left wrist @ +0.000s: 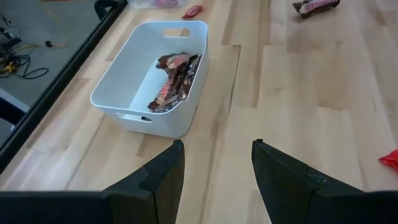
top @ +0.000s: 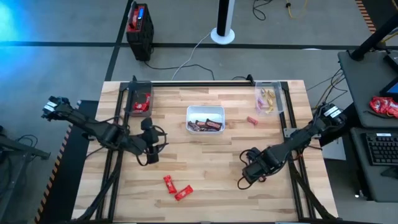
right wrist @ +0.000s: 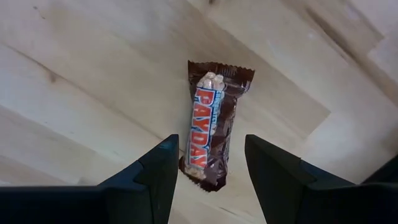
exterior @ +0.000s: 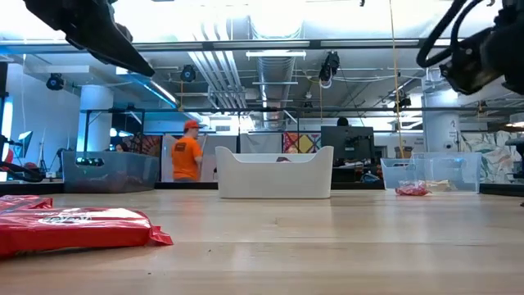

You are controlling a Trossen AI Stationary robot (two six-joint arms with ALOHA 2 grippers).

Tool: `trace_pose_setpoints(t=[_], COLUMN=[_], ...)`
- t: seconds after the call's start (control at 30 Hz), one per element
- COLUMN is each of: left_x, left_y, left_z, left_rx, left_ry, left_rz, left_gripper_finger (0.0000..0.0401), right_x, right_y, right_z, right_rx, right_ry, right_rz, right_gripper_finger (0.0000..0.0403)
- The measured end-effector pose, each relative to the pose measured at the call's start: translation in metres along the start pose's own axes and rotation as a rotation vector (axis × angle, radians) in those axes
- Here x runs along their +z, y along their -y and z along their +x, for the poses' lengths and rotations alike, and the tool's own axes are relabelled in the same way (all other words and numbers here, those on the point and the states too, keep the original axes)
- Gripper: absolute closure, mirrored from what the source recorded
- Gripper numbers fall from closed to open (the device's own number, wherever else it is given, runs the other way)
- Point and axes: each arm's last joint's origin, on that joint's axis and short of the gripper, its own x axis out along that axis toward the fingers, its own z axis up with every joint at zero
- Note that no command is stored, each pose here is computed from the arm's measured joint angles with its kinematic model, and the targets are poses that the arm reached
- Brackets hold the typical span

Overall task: Sort candy by brand, put in halloween buckets
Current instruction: Put the brown chocolate bar into the white bin

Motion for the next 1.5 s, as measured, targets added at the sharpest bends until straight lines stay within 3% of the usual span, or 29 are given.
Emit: trace_pose_setpoints(t=[0.27,0.43,0.6,0.83,1.03,1.17,1.5], left_x=[-0.002,-0.002,-0.002,-0.001,-0.001,0.000,0.005], left_y=[0.004,0.006,0.007,0.007,0.007,0.008,0.009], left_z=[0.009,0.012,0.013,0.013,0.013,0.013,0.013], left_rx=[0.052,0.054,0.056,0.059,0.059,0.057,0.041], left_ry=[-0.016,-0.021,-0.021,-0.013,-0.011,-0.003,0.041], left_rz=[0.022,0.026,0.027,0.022,0.022,0.016,0.012], left_gripper_finger=[0.0230,0.0230,0.0230,0.0230,0.0230,0.0230,0.0230], right_x=[0.000,0.004,0.006,0.007,0.008,0.018,0.077], right_y=[0.011,0.011,0.014,0.015,0.016,0.010,-0.012], right_z=[0.018,0.034,0.045,0.044,0.039,0.014,-0.063], right_rx=[-0.046,0.040,0.076,0.070,0.084,0.173,0.232], right_ry=[0.028,0.050,0.079,0.104,0.147,0.313,1.103], right_rz=[-0.015,-0.023,-0.021,-0.009,-0.006,-0.010,-0.162], right_gripper_finger=[0.0225,0.0238,0.0274,0.0360,0.0370,0.0368,0.0370])
